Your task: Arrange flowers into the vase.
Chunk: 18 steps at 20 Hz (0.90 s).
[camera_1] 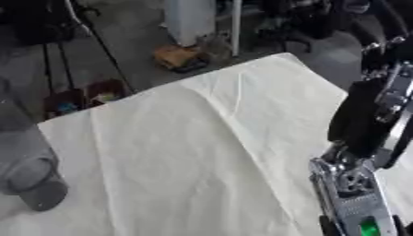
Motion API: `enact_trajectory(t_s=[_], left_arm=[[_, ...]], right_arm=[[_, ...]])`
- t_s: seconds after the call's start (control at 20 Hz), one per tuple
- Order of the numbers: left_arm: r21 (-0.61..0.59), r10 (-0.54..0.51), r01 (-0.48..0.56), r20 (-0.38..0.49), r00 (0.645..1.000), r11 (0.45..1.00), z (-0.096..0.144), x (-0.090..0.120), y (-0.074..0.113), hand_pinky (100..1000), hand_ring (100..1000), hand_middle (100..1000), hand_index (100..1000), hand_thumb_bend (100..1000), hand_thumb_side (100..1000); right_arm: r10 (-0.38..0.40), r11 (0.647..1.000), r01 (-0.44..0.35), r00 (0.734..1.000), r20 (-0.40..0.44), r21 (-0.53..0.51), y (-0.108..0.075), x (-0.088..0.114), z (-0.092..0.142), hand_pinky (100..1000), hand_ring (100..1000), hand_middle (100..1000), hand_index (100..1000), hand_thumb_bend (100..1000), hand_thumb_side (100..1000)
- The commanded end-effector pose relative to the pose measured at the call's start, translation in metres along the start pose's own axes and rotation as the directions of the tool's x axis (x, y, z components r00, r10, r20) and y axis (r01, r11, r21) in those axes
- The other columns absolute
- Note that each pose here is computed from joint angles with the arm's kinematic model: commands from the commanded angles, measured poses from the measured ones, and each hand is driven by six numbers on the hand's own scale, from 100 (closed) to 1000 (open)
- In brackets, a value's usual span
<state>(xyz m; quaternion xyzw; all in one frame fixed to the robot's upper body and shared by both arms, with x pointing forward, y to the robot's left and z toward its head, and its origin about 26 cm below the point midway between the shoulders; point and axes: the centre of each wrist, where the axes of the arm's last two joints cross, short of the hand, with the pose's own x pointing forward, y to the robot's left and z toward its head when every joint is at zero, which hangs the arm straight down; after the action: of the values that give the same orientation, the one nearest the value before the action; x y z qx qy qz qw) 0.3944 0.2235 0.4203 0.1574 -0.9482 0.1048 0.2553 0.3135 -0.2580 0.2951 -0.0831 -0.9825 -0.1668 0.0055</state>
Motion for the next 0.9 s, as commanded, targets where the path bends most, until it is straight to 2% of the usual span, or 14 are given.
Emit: enact_trajectory(t_s=[0.05, 0.9], left_arm=[[-0.015, -0.015, 0.016, 0.052, 0.999, 1.0, -0.008, 0.014, 0.004, 100, 100, 100, 135, 100, 761], [-0.064, -0.034, 0.035, 0.018, 0.999, 0.997, 0.003, 0.006, -0.006, 100, 100, 100, 138, 100, 777]], right_arm=[[-0.016, 1.0, 0.016, 1.0, 0.026, 0.0, 0.002, 0.004, -0.007, 731, 820, 772, 841, 100, 707], [-0.021, 1.0, 0.022, 0.999, 0.026, -0.003, 0.004, 0.004, -0.008, 731, 820, 772, 841, 100, 691]])
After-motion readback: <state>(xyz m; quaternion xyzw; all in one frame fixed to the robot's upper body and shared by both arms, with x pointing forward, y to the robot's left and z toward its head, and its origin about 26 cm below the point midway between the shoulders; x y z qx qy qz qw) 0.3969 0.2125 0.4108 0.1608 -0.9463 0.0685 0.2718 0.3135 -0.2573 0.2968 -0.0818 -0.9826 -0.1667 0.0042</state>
